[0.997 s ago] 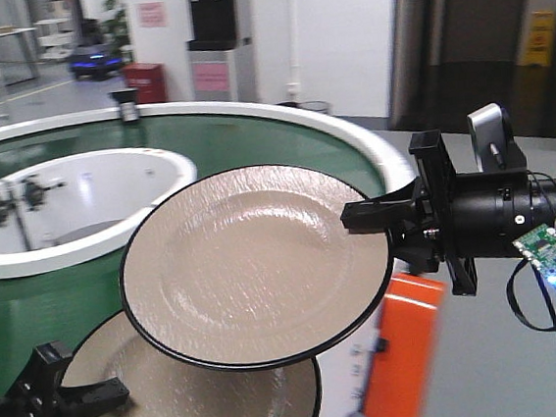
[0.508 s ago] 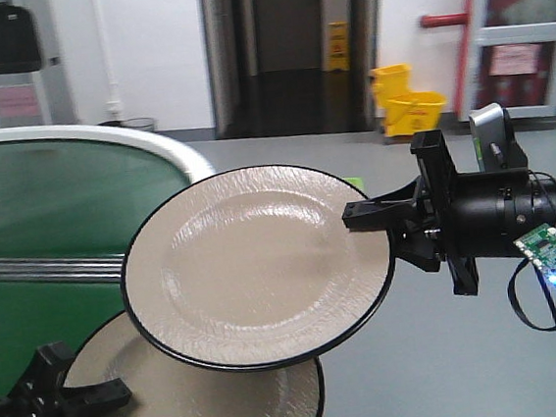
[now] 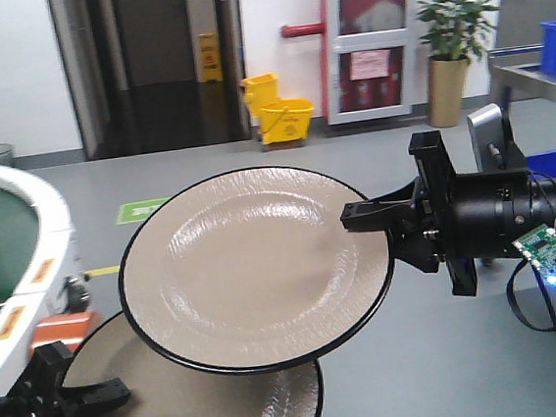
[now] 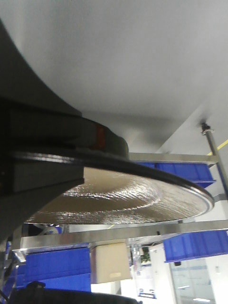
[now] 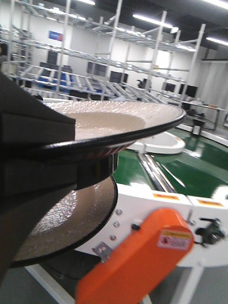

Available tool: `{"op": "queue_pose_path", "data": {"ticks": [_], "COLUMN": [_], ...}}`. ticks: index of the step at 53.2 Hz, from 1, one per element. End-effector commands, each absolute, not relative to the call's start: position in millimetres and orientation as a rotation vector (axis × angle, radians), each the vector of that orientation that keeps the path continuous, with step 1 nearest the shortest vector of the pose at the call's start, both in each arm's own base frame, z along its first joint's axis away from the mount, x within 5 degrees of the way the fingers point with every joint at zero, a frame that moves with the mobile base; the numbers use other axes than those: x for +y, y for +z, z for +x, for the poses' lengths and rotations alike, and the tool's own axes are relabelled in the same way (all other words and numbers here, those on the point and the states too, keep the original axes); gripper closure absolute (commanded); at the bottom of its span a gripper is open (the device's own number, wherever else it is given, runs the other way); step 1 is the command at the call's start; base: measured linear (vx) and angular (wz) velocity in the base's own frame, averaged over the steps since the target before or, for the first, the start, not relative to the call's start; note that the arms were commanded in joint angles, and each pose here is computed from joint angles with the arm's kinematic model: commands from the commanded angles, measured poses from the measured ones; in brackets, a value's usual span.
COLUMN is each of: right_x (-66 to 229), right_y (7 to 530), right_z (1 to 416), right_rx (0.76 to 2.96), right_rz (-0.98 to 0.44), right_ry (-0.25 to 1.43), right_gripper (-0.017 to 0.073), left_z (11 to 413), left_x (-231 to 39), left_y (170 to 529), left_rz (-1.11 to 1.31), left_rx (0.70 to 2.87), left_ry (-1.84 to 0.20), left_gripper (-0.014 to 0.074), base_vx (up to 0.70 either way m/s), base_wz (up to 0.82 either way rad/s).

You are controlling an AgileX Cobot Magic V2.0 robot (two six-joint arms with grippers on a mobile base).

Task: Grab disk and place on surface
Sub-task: 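Turn the base away from the conveyor while holding both plates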

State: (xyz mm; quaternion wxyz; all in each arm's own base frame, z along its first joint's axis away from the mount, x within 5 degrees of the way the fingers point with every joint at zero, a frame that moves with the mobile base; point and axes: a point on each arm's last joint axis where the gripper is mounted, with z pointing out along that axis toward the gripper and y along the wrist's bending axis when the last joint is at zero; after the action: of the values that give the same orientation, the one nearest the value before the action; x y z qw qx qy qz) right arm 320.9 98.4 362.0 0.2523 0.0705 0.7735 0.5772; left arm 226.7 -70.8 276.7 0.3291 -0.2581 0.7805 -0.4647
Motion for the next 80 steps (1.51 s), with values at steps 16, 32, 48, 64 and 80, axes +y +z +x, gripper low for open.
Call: {"op": "queue_pose_path", "data": {"ticks": [16,32,48,64,80], "right_x": [97.8,97.8,97.8,97.8,97.8], "right_y": [400.9,401.0,401.0,401.0,401.0], "right_z": [309.4,309.4,309.4,309.4,309.4], "right_rx": [1.934,1.933,1.933,1.934,1.934], "right_rz": [0.18,0.18,0.181,0.18,0.18], "right_ry": [1.689,1.689,1.69,1.689,1.689], "right_gripper": [0.0568,0.0568,0.0568,0.0568,0.0568], "left_z": [226.2,226.2,226.2,226.2,226.2], "left_x": [-75.1,-75.1,-75.1,-75.1,-75.1], "left_y": [301.5,301.4,301.4,301.4,301.4], "left_rz": [-0.673,-0.672,-0.672,-0.672,-0.672], "left_rx": [1.947,1.947,1.947,1.947,1.947], "left_ry": [-1.347,-1.346,-1.346,-1.346,-1.346], "left_gripper": [0.0592,0.0592,0.0592,0.0592,0.0592], "base_vx": [0.16,0.21,0.27,0.32,0.37], "base_wz": [-0.4,-0.33,-0.27,-0.18,0.05]}}
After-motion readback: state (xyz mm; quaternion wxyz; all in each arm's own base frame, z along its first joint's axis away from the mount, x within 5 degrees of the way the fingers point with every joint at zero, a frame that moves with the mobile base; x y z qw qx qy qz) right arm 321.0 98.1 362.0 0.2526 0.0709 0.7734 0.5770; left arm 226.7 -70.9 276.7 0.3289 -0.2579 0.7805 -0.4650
